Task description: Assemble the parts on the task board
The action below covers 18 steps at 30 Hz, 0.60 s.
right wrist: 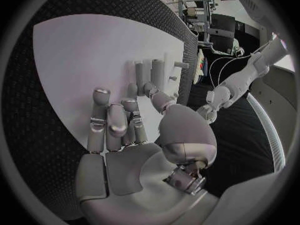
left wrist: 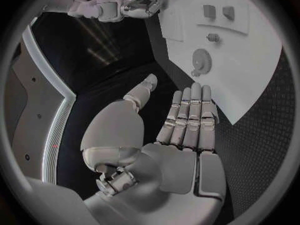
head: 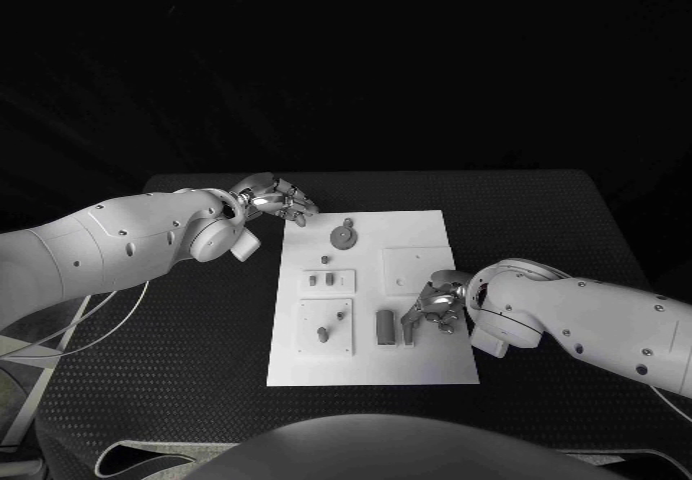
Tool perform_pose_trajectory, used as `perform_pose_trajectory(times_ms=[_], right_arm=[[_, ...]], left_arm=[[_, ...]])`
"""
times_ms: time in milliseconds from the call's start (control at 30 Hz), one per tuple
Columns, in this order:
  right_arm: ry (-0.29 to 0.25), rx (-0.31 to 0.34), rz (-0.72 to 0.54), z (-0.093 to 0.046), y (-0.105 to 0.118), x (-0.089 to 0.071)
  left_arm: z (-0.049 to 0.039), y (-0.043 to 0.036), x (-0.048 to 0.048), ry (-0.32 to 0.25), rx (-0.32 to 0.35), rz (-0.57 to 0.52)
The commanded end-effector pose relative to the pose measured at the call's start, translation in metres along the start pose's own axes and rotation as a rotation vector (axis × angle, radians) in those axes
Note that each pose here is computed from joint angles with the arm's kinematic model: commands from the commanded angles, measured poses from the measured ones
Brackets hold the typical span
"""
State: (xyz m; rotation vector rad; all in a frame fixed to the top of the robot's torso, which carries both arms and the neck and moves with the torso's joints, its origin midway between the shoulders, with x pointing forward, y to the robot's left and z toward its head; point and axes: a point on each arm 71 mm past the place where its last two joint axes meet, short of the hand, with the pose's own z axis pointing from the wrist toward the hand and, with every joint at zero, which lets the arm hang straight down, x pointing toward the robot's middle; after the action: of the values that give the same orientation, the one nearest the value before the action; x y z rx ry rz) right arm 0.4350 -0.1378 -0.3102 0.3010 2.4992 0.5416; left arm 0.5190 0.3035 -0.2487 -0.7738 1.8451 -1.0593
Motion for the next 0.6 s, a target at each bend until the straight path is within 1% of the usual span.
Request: perform_pose_trajectory(times_ms=[33,600], right_arm=[[0.058,-0.027,-0.01,0.002,0.0048,0.0124],[0.084,-0.036,-0.031,0.0023,0.0076,0.017]], left_arm=[[0.0004,-0.0017,0.0021,0.017,0.009,-0.002],[0.0004,-0.0015,0.0019,0.018,0.008,-0.002]])
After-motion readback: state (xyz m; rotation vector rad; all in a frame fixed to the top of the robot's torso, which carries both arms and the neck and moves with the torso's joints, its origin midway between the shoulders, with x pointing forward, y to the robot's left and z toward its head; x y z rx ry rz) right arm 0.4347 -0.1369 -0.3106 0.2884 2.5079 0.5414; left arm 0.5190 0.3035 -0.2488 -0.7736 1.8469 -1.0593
